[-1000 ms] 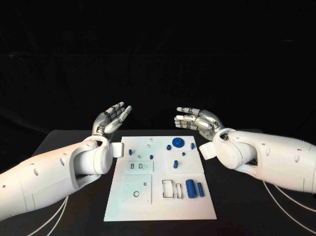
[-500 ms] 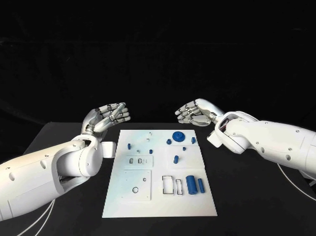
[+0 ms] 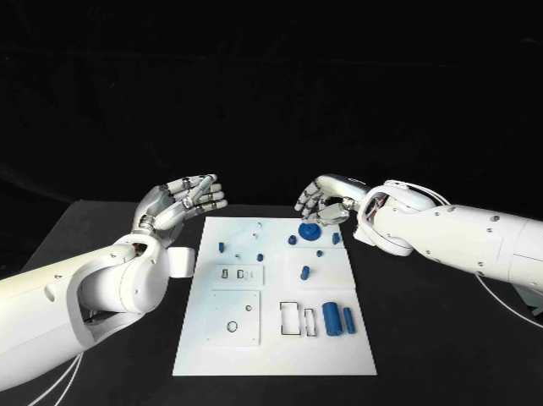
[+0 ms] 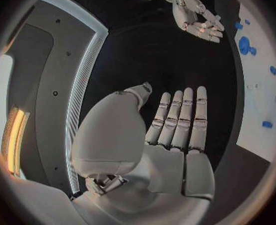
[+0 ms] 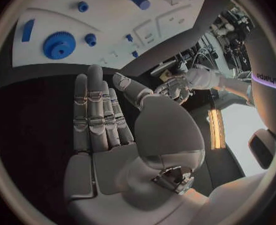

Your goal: Assemble the parts on the task board

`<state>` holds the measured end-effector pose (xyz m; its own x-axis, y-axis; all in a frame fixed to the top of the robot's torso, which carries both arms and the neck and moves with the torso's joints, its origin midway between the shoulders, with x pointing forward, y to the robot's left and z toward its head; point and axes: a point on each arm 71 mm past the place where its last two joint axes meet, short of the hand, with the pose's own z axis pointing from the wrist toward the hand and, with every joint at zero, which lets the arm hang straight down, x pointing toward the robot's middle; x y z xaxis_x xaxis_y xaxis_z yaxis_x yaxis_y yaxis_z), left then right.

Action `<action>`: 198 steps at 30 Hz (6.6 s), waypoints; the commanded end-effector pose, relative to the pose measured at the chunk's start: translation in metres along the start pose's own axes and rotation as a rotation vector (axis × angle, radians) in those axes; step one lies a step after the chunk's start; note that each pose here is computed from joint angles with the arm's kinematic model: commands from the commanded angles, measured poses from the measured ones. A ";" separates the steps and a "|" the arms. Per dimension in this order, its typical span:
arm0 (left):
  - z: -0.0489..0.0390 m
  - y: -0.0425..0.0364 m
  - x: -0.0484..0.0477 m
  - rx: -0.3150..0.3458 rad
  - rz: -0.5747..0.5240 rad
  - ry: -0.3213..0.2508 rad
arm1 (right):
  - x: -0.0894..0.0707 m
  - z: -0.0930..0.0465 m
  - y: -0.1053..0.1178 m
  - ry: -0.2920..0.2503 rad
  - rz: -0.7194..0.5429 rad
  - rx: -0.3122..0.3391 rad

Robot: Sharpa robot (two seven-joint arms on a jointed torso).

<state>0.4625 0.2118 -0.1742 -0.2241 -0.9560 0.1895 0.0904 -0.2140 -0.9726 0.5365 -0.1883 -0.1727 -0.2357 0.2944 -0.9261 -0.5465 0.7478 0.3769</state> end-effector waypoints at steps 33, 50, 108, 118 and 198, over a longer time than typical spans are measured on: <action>-0.0075 -0.0168 0.0152 0.015 -0.051 0.077 | 0.014 0.015 0.012 0.202 -0.335 0.034; -0.0074 -0.0165 0.0155 0.009 -0.053 0.080 | 0.016 0.017 0.013 0.196 -0.330 0.033; -0.0072 -0.0158 0.0188 0.000 -0.060 0.093 | 0.014 0.053 0.045 -0.107 -0.289 0.004; -0.0077 -0.0168 0.0187 0.000 -0.060 0.094 | 0.016 0.057 0.045 -0.113 -0.287 0.016; -0.0033 -0.0138 0.0100 -0.015 -0.063 0.078 | -0.031 -0.039 -0.036 0.031 0.037 0.351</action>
<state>0.4561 0.2086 -0.1608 -0.2831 -0.9323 0.2253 0.0615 -0.2520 -0.9658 0.5321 -0.2482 -0.1494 -0.2086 0.3212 -0.9238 -0.2626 0.8915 0.3693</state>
